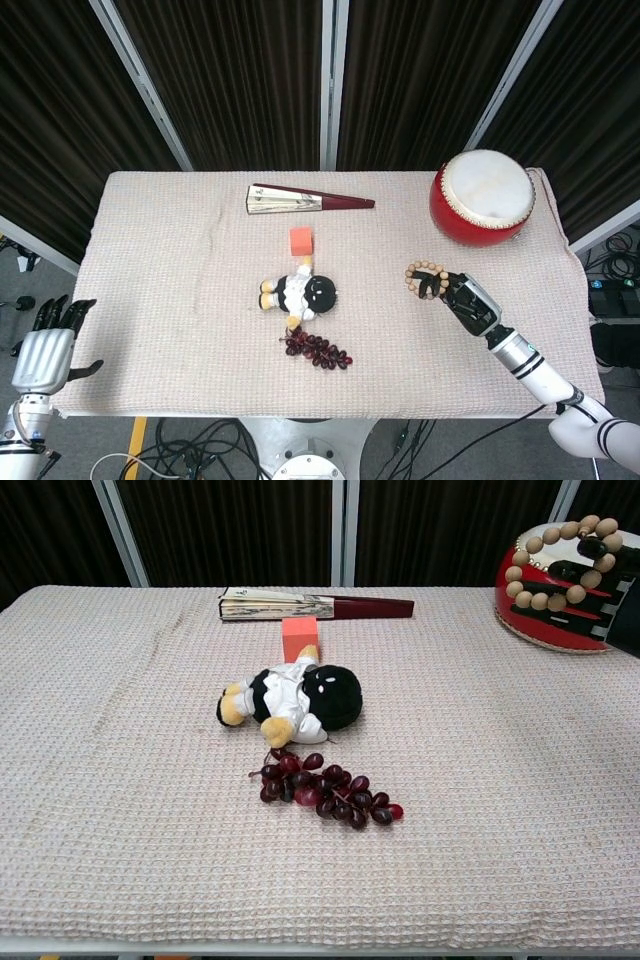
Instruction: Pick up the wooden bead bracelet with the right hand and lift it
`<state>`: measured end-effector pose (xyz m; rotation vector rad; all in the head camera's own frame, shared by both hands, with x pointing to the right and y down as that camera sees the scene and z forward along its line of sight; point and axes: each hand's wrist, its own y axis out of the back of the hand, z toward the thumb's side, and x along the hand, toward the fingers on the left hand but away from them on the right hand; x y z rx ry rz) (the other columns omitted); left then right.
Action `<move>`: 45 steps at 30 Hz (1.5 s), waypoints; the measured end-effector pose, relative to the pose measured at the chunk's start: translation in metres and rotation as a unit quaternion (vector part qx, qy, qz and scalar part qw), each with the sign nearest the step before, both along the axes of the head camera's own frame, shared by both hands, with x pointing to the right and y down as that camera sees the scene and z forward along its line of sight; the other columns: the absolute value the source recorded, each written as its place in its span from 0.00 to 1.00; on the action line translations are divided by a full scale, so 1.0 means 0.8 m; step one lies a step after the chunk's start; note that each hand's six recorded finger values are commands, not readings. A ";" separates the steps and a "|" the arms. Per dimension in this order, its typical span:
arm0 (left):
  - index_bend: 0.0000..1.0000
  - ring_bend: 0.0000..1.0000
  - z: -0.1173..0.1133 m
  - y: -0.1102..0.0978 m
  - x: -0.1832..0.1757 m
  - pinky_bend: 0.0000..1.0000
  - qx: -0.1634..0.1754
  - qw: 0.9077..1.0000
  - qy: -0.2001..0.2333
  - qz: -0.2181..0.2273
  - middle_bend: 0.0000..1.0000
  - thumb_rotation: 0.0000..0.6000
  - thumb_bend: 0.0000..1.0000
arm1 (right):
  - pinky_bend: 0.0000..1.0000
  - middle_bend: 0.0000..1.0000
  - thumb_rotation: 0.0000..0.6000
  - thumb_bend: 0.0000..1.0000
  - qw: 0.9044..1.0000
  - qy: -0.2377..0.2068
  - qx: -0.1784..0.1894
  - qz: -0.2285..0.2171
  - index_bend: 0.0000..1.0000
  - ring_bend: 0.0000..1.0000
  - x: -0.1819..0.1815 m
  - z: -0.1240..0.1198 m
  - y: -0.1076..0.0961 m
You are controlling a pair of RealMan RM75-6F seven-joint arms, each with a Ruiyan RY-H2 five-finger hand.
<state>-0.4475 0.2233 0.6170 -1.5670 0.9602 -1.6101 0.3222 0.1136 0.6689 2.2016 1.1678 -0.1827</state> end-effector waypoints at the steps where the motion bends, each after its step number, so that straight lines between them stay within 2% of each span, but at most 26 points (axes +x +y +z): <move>1: 0.14 0.01 0.000 0.000 0.000 0.02 0.000 1.000 0.000 0.000 0.15 1.00 0.00 | 0.00 0.40 0.92 1.00 1.000 0.002 0.001 -0.003 0.32 0.08 0.000 0.000 0.000; 3: 0.14 0.01 0.000 0.000 -0.001 0.02 0.000 1.000 0.000 0.000 0.15 1.00 0.00 | 0.00 0.38 0.79 1.00 1.000 0.009 0.005 -0.009 0.26 0.06 0.000 0.001 0.000; 6: 0.14 0.01 0.000 0.000 -0.001 0.02 -0.001 1.000 -0.001 -0.001 0.15 1.00 0.00 | 0.00 0.35 0.61 1.00 0.999 0.021 0.017 -0.019 0.21 0.04 -0.002 0.001 -0.001; 8: 0.14 0.01 0.000 0.000 -0.001 0.02 -0.001 1.000 -0.001 -0.001 0.15 1.00 0.00 | 0.00 0.34 0.57 0.94 0.999 0.028 0.023 -0.026 0.20 0.03 -0.004 0.001 -0.001; 10: 0.14 0.01 0.001 0.000 -0.001 0.02 -0.002 1.000 -0.001 -0.001 0.15 1.00 0.00 | 0.00 0.34 0.53 0.81 0.998 0.034 0.028 -0.034 0.19 0.03 -0.005 0.002 -0.001; 16: 0.14 0.01 0.001 -0.001 -0.001 0.02 -0.002 1.000 0.000 -0.001 0.15 1.00 0.00 | 0.00 0.33 0.49 0.41 0.997 0.059 0.037 -0.045 0.16 0.02 -0.006 0.005 -0.003; 19: 0.14 0.01 0.001 -0.001 -0.001 0.02 -0.001 1.000 0.001 0.000 0.15 1.00 0.00 | 0.00 0.33 0.50 0.34 0.994 0.084 0.050 -0.051 0.16 0.02 -0.004 0.007 -0.004; 23: 0.14 0.01 0.001 -0.001 0.000 0.02 -0.001 1.000 0.003 0.000 0.15 1.00 0.00 | 0.00 0.33 0.49 0.33 0.989 0.120 0.068 -0.057 0.16 0.02 -0.001 0.011 -0.005; 26: 0.14 0.01 0.001 -0.001 0.000 0.02 -0.001 1.000 0.004 0.000 0.15 1.00 0.00 | 0.00 0.33 0.49 0.32 0.982 0.155 0.084 -0.061 0.16 0.02 0.005 0.014 -0.006; 29: 0.14 0.01 0.001 -0.001 0.001 0.02 -0.001 1.000 0.004 0.001 0.15 1.00 0.00 | 0.00 0.33 0.50 0.31 0.971 0.205 0.106 -0.071 0.15 0.02 0.012 0.019 -0.007; 32: 0.14 0.01 0.002 -0.001 0.002 0.02 -0.001 1.000 0.005 0.002 0.15 1.00 0.00 | 0.00 0.33 0.50 0.31 0.950 0.268 0.132 -0.091 0.15 0.02 0.020 0.026 -0.007; 34: 0.14 0.01 0.002 -0.002 0.004 0.02 -0.001 1.000 0.006 0.004 0.15 1.00 0.00 | 0.00 0.33 0.50 0.31 0.929 0.318 0.151 -0.111 0.15 0.02 0.025 0.033 -0.007; 35: 0.14 0.01 0.003 -0.002 0.005 0.02 -0.001 1.000 0.007 0.004 0.15 1.00 0.00 | 0.00 0.33 0.50 0.31 0.919 0.340 0.159 -0.121 0.15 0.02 0.027 0.036 -0.006; 38: 0.14 0.01 0.004 -0.002 0.005 0.02 -0.002 1.000 0.007 0.005 0.15 1.00 0.00 | 0.00 0.32 0.50 0.31 0.877 0.412 0.188 -0.159 0.15 0.02 0.030 0.048 -0.005; 39: 0.14 0.01 0.004 -0.003 0.006 0.02 -0.002 1.000 0.007 0.005 0.15 1.00 0.00 | 0.00 0.32 0.50 0.31 0.858 0.440 0.199 -0.175 0.15 0.02 0.030 0.054 -0.004; 41: 0.14 0.01 0.004 -0.003 0.005 0.02 -0.002 1.000 0.006 0.005 0.15 1.00 0.00 | 0.00 0.30 0.50 0.31 0.827 0.478 0.217 -0.201 0.15 0.02 0.029 0.062 -0.003; 42: 0.14 0.01 0.003 -0.003 0.005 0.02 -0.002 1.000 0.006 0.005 0.15 1.00 0.00 | 0.00 0.27 0.50 0.30 0.804 0.503 0.231 -0.218 0.13 0.02 0.028 0.067 -0.002; 44: 0.14 0.01 0.003 -0.002 0.003 0.02 -0.002 1.000 0.006 0.003 0.15 1.00 0.00 | 0.00 0.20 0.50 0.30 0.768 0.537 0.251 -0.242 0.06 0.00 0.026 0.073 -0.001; 45: 0.14 0.01 0.003 -0.002 0.002 0.02 -0.001 1.000 0.006 0.001 0.15 1.00 0.00 | 0.00 0.15 0.50 0.29 0.743 0.559 0.266 -0.256 0.02 0.00 0.026 0.076 -0.001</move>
